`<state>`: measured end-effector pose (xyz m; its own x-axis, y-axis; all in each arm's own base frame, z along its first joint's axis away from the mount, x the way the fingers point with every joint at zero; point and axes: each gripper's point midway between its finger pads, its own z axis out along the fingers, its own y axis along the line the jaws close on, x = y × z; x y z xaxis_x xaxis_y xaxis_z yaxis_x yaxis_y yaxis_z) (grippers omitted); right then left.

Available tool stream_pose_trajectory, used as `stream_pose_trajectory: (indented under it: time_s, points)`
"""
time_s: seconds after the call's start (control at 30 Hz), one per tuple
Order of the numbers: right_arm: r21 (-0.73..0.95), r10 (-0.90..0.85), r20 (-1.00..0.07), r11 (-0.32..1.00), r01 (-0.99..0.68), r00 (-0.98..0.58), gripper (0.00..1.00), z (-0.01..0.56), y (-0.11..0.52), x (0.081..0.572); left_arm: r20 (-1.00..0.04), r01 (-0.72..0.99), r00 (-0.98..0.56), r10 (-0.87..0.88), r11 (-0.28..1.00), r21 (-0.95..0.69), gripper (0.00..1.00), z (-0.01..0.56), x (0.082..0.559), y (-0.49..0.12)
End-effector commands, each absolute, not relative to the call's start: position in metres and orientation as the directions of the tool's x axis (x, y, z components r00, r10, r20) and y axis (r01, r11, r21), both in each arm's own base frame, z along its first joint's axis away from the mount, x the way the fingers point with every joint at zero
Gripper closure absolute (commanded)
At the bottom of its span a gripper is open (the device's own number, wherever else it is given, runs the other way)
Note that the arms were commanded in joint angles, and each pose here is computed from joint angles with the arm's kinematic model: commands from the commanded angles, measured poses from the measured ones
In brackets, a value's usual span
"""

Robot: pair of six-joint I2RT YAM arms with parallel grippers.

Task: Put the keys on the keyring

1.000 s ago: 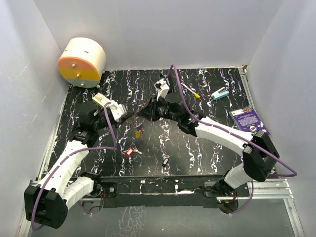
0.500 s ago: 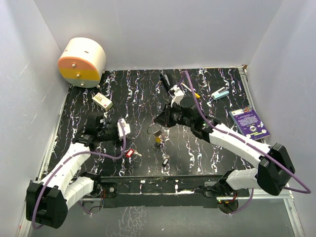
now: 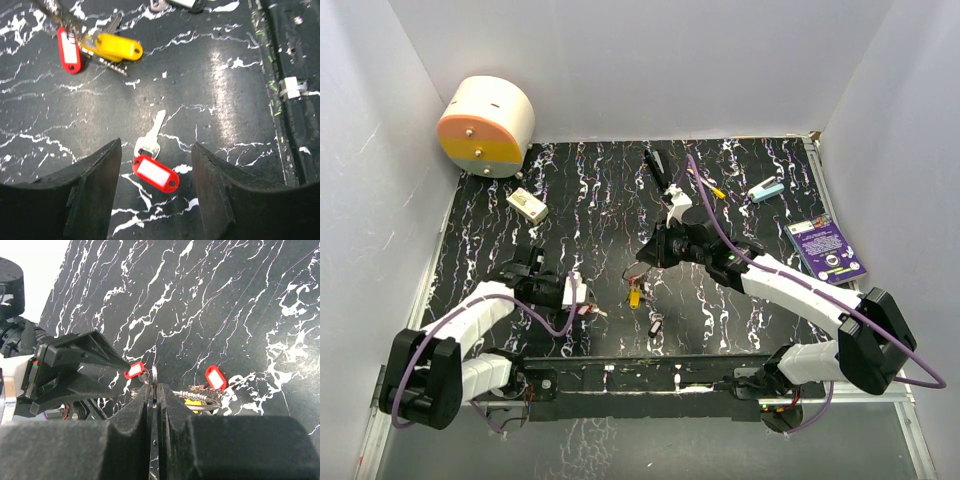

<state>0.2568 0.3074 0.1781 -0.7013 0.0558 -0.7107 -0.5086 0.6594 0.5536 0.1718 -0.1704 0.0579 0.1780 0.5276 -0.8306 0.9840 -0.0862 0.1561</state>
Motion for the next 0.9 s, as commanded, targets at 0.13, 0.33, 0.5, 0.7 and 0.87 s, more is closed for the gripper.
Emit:
stream_pose_trajectory:
  time_s: [0.13,0.33,0.5,0.7,0.87]
  points:
    - [0.543,0.149,-0.788,0.624,-0.561,-0.598,0.92,0.215,0.310,0.269,-0.951,0.974,0.207,0.231,-0.144,0.177,0.46,0.096,0.169,-0.213]
    - [0.524,0.110,-0.798,0.614,-0.591,-0.593,0.92,0.213,0.315,0.269,-0.998,0.984,0.019,0.067,0.176,0.030,0.43,0.118,0.202,-0.221]
    - [0.515,0.097,-0.799,0.619,-0.593,-0.593,0.92,0.205,0.314,0.269,-0.997,0.889,-0.076,0.006,0.453,-0.065,0.42,0.110,0.232,-0.204]
    - [0.516,0.091,-0.793,0.627,-0.584,-0.603,0.92,0.195,0.311,0.269,-0.994,0.857,-0.107,0.025,0.509,-0.079,0.42,0.099,0.242,-0.198]
    - [0.521,0.087,-0.789,0.620,-0.587,-0.608,0.92,0.191,0.312,0.269,-0.984,0.879,-0.170,0.058,0.460,-0.124,0.45,0.086,0.234,-0.199]
